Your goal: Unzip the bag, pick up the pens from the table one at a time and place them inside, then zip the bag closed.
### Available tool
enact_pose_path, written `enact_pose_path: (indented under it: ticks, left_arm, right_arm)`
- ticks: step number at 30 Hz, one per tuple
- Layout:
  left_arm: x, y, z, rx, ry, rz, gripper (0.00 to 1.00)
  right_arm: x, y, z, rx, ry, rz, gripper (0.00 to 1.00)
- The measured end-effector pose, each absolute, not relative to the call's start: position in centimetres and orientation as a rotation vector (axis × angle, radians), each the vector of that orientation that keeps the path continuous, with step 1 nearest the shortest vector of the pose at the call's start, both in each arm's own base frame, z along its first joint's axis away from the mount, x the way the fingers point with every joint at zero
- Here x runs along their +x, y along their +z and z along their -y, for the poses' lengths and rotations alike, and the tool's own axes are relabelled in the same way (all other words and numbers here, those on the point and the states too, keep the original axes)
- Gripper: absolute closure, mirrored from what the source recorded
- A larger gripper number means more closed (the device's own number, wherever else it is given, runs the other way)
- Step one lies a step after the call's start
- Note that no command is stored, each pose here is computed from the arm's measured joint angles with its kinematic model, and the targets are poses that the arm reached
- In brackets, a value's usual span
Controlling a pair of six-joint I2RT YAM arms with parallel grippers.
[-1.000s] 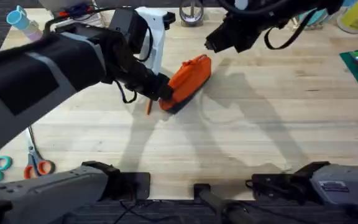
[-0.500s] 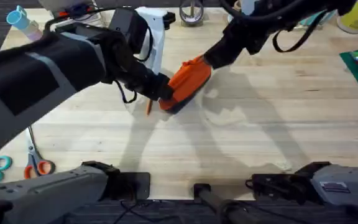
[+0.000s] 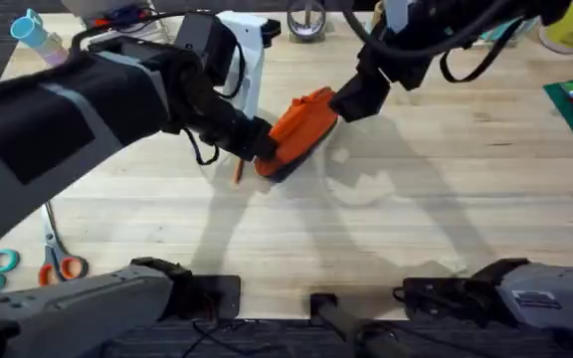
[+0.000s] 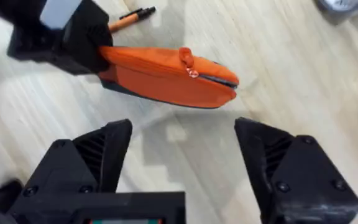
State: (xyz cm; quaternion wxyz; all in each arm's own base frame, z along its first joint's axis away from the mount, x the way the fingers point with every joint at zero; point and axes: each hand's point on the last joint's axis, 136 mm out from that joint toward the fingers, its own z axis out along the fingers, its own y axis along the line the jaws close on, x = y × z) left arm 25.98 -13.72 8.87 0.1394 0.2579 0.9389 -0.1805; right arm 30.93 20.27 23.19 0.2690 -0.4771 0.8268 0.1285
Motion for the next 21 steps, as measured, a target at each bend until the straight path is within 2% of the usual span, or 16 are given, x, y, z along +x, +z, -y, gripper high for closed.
enact_pose_path:
  ticks: [6, 13, 21]
  left_arm:
    - [26.0, 8.9, 13.7, 0.745, -0.522, -2.713, 0.959]
    - [26.0, 8.9, 13.7, 0.745, -0.522, -2.713, 0.959]
    - [26.0, 8.9, 13.7, 0.745, -0.522, -2.714, 0.959]
  right_arm:
    - [31.7, 23.0, -20.6, -1.448, 0.283, -2.096, 0.004]
    - [32.2, 20.1, -21.4, -1.638, 0.285, -2.028, 0.004]
    - [33.9, 18.8, -23.0, -1.737, 0.327, -1.879, 0.004]
